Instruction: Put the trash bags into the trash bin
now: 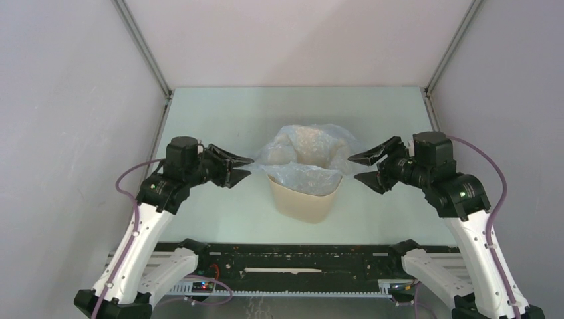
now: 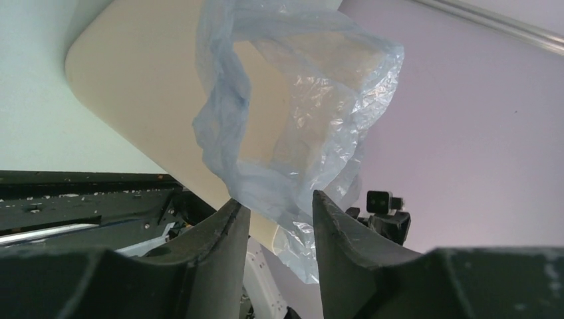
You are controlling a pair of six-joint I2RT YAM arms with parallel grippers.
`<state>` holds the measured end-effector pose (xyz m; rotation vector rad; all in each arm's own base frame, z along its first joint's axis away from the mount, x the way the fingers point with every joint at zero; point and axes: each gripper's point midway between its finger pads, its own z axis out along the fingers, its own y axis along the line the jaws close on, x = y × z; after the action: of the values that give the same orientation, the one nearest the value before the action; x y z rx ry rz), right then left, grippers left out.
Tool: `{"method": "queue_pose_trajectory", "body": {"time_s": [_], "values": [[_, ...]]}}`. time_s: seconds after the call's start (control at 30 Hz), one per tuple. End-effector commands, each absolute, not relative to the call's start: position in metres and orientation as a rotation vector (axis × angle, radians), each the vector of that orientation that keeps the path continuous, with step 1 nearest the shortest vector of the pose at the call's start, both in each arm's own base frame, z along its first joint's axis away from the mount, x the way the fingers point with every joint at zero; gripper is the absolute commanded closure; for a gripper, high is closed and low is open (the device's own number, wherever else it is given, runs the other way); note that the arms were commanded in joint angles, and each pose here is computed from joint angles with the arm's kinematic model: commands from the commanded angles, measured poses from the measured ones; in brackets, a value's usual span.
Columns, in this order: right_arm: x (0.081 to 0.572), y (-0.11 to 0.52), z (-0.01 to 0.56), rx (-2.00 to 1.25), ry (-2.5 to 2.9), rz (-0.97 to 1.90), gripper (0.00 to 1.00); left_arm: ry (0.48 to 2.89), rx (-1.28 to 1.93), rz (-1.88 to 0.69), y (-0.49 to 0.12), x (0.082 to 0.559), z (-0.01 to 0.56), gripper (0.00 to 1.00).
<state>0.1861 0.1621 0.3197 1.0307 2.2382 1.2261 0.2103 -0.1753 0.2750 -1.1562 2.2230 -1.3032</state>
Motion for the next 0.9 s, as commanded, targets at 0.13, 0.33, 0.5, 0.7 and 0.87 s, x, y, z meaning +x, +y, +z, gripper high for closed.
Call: {"method": "queue_pose_trajectory", "body": {"time_s": [0.13,0.33,0.5,0.7,0.87], "values": [[0.181,0.170,0.309,1.108,2.288,1.217,0.32,2.300,-0.990,-1.347,-0.185,0.198,0.261,0.66],[0.166,0.164,0.296,1.140,2.351,1.154,0.29,2.329,-0.979,-1.352,-0.187,0.195,0.247,0.82],[0.161,0.162,0.298,1.160,2.337,1.165,0.29,2.346,-0.961,-1.371,-0.190,0.193,0.244,0.90],[0.168,0.172,0.296,1.211,2.330,1.230,0.33,2.358,-0.938,-1.379,-0.192,0.193,0.245,0.92],[0.171,0.180,0.298,1.205,2.324,1.240,0.46,2.363,-0.888,-1.359,-0.190,0.192,0.246,0.95]]}}
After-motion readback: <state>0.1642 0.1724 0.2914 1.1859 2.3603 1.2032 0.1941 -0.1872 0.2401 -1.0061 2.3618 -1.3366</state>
